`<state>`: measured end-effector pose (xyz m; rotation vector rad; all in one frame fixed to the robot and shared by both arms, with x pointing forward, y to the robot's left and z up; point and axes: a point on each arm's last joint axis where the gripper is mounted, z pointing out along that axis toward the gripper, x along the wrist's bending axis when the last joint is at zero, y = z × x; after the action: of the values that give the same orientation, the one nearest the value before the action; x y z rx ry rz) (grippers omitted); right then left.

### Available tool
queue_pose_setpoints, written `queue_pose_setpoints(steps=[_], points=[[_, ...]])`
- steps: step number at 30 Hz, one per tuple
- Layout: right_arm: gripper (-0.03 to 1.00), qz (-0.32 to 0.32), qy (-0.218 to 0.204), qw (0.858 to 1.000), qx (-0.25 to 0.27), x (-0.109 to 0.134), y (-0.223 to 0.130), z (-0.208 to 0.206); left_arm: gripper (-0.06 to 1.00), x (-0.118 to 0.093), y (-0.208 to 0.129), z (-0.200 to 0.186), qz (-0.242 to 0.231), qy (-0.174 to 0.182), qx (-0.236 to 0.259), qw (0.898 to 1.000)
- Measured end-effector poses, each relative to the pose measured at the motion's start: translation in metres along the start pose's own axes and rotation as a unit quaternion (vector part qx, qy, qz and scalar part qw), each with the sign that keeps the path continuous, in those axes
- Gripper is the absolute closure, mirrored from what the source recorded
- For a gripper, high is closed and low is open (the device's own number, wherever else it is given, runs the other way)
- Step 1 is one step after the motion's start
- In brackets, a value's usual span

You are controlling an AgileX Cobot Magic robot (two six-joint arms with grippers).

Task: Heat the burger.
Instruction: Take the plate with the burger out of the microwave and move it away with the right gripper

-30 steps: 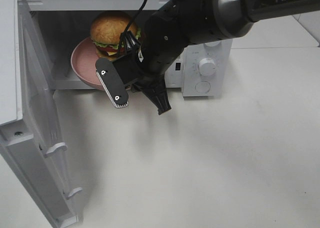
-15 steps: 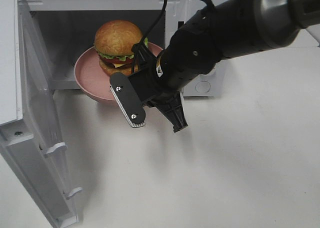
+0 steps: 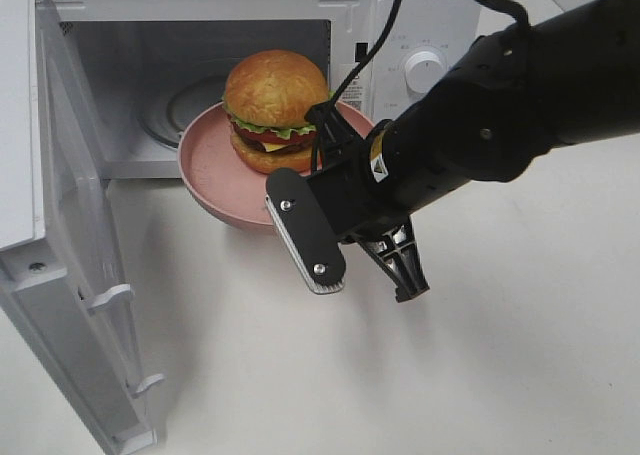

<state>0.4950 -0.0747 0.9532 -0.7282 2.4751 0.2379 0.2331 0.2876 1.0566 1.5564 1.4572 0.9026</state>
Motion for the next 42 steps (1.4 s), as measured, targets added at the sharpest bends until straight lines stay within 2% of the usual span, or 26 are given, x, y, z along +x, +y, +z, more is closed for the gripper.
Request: queue_pose_setpoints(steps=[13, 26, 42], points=[[0.94, 0.010, 0.005, 1.000, -0.003, 0.038, -0.007, -0.033, -0.05, 0.000, 0.000, 0.000, 0.000, 0.000, 0.000, 1.000], [0.94, 0.014, -0.009, 1.000, -0.004, 0.072, -0.015, -0.070, -0.05, 0.000, 0.000, 0.000, 0.000, 0.000, 0.000, 1.000], [0.94, 0.032, 0.011, 0.999, 0.018, 0.114, -0.028, -0.113, -0.05, 0.000, 0.000, 0.000, 0.000, 0.000, 0.000, 1.000]])
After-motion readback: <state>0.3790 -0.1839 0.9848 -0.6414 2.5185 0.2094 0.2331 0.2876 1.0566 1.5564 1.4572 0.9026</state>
